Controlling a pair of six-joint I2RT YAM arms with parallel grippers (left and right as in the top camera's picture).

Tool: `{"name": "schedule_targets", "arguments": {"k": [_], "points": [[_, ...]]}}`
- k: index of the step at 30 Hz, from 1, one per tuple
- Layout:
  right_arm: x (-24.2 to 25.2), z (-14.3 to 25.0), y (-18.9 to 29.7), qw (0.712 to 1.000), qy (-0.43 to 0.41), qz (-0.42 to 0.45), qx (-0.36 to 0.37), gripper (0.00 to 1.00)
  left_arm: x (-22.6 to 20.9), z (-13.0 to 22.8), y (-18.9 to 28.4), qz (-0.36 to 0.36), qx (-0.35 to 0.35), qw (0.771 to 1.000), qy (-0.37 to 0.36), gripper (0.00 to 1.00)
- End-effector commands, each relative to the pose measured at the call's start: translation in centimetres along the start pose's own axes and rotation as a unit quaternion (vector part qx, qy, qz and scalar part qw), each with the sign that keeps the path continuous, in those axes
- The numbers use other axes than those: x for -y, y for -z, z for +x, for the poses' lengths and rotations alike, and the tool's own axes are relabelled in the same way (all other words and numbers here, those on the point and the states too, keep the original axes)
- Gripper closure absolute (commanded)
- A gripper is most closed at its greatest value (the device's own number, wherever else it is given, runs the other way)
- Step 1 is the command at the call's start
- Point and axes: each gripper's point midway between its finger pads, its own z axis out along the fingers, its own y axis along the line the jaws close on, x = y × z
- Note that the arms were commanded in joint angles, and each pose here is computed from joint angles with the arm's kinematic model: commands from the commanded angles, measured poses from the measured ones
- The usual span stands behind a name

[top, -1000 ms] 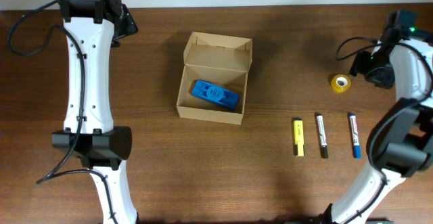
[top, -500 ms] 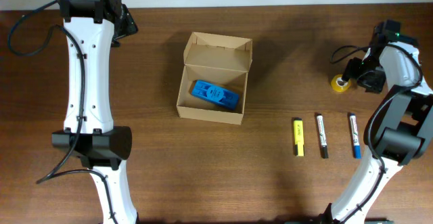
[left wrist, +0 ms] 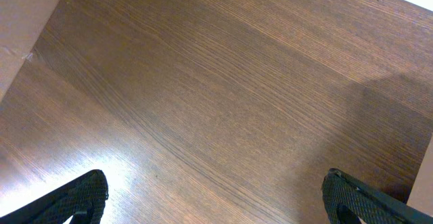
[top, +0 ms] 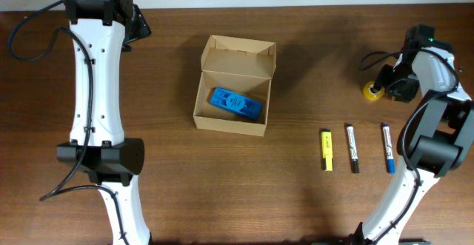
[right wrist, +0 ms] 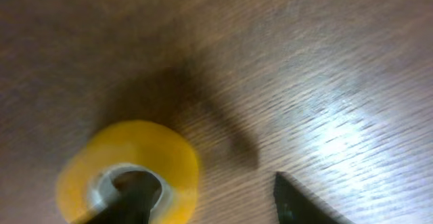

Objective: Pack container
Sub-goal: 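Grasp the yellow tape roll with the right gripper, then carry the tape roll into the box and release it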

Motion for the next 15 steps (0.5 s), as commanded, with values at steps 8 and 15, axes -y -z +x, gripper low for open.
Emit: {"name": "schedule_targets", "arguments": {"k": [8, 15], "points": [[0.42, 1.39, -2.24, 0.999, -0.009, 0.009, -0.037, 0.73, -0.43, -0.26, 0.3, -0.005, 0.007, 1.0, -0.005, 0.0], [0.46, 1.75, -2.18, 0.999, -0.009, 0.01, -0.044, 0.96, -0.43, -0.26, 0.3, -0.005, 0.007, 1.0, -0.005, 0.0]]}}
